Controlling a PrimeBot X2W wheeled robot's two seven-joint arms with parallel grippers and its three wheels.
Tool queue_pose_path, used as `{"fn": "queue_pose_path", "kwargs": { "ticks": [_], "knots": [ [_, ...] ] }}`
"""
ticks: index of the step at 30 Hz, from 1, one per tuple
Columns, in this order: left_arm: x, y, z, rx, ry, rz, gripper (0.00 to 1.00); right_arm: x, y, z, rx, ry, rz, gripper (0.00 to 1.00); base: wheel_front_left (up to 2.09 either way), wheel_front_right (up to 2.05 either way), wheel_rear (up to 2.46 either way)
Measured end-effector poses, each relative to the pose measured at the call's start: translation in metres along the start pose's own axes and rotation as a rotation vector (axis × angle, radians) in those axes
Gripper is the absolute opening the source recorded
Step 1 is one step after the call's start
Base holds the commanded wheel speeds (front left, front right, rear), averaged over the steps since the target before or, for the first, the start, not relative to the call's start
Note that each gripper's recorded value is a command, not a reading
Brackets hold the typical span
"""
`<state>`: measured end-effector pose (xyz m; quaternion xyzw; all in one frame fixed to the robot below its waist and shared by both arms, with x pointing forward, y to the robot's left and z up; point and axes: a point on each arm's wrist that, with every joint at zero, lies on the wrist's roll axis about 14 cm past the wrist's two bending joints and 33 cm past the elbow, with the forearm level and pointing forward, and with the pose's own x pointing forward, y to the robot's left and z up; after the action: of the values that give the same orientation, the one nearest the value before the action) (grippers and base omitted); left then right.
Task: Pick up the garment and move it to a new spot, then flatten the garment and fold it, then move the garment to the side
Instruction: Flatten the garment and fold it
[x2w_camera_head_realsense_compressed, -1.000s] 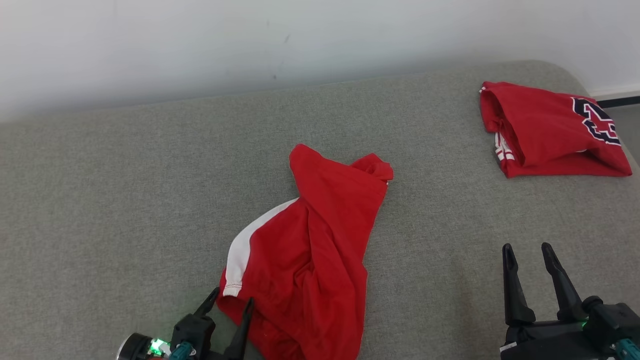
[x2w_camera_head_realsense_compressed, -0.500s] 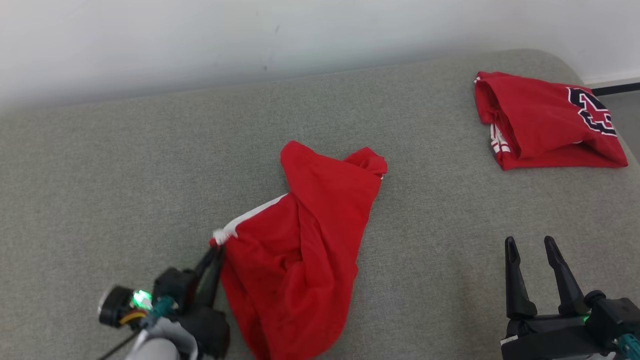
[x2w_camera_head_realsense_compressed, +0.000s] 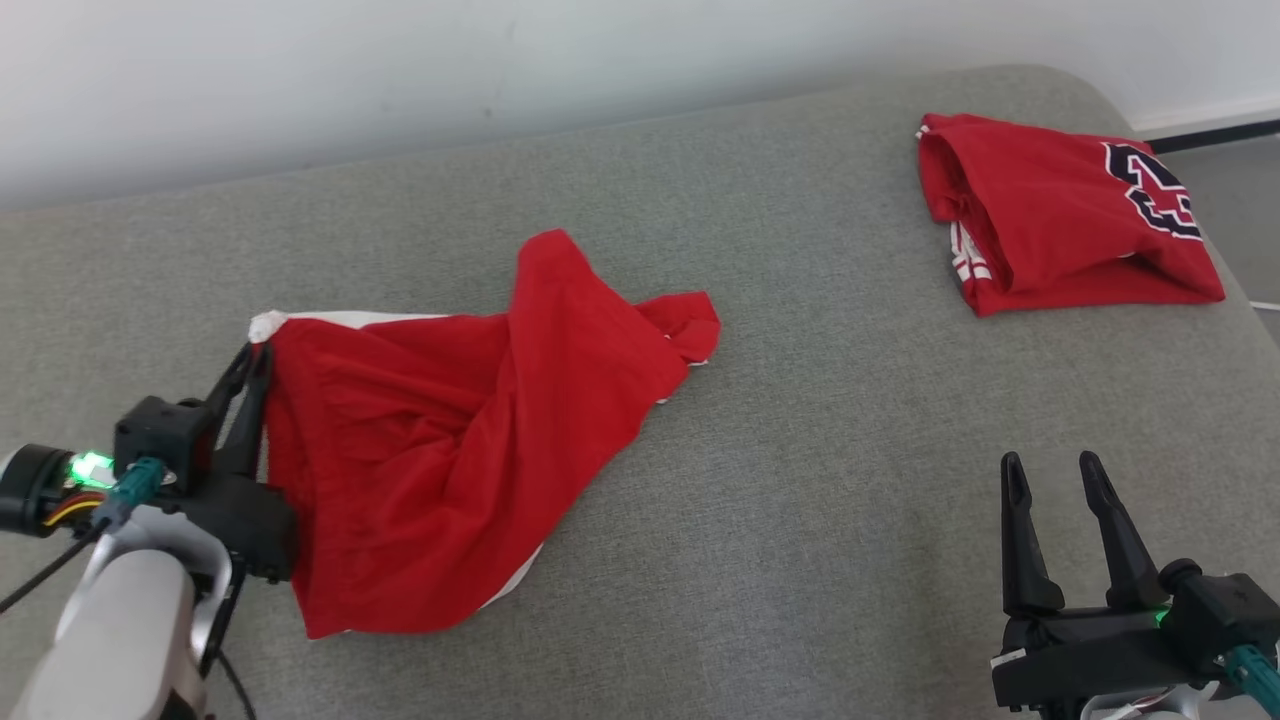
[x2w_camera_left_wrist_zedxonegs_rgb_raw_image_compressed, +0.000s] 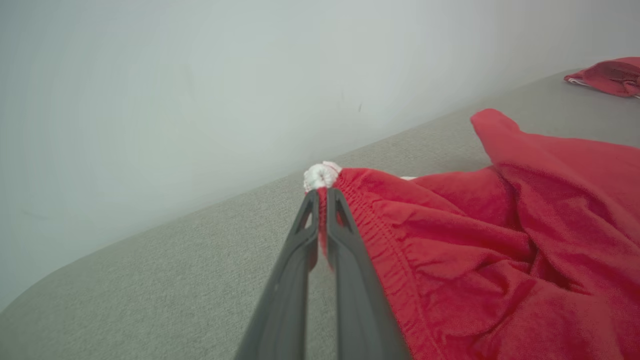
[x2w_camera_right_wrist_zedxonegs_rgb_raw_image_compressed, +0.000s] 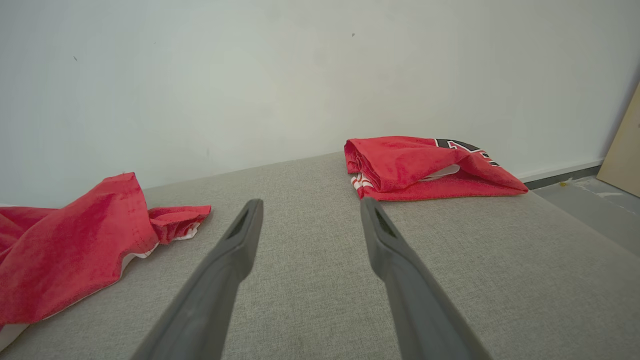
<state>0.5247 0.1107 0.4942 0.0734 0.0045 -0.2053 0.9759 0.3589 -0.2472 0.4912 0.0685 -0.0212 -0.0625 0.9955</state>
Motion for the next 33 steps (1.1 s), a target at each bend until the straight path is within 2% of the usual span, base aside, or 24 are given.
{"fn": "queue_pose_path", "kwargs": {
  "ticks": [1, 2, 3, 12, 20, 33],
  "knots": [
    [0.0, 0.002, -0.005, 0.006, 0.018, 0.001, 0.0, 0.0, 0.0, 0.0, 0.001, 0.001, -0.002, 1.0, 0.0, 0.0, 0.0],
    [0.001, 0.004, -0.008, 0.009, 0.027, 0.002, 0.43, 0.0, -0.002, -0.001, 0.0, 0.003, -0.007, 1.0, 0.0, 0.0, 0.0],
    [0.003, 0.005, -0.008, 0.008, 0.026, 0.003, 1.0, 0.0, -0.003, -0.001, -0.001, 0.003, -0.011, 1.0, 0.0, 0.0, 0.0],
    [-0.01, 0.006, 0.02, -0.046, -0.076, 0.058, 1.0, -0.004, -0.003, 0.002, 0.001, -0.006, -0.01, 1.0, 0.0, 0.0, 0.0],
    [-0.066, 0.019, 0.052, -0.079, -0.203, 0.179, 1.0, -0.003, 0.016, 0.004, 0.012, -0.015, 0.058, 1.0, 0.0, 0.0, 0.0],
    [-0.15, 0.029, 0.052, -0.12, -0.245, 0.365, 1.0, 0.0, 0.043, 0.003, 0.022, -0.013, 0.148, 1.0, 0.0, 0.0, 0.0]
  ]
}}
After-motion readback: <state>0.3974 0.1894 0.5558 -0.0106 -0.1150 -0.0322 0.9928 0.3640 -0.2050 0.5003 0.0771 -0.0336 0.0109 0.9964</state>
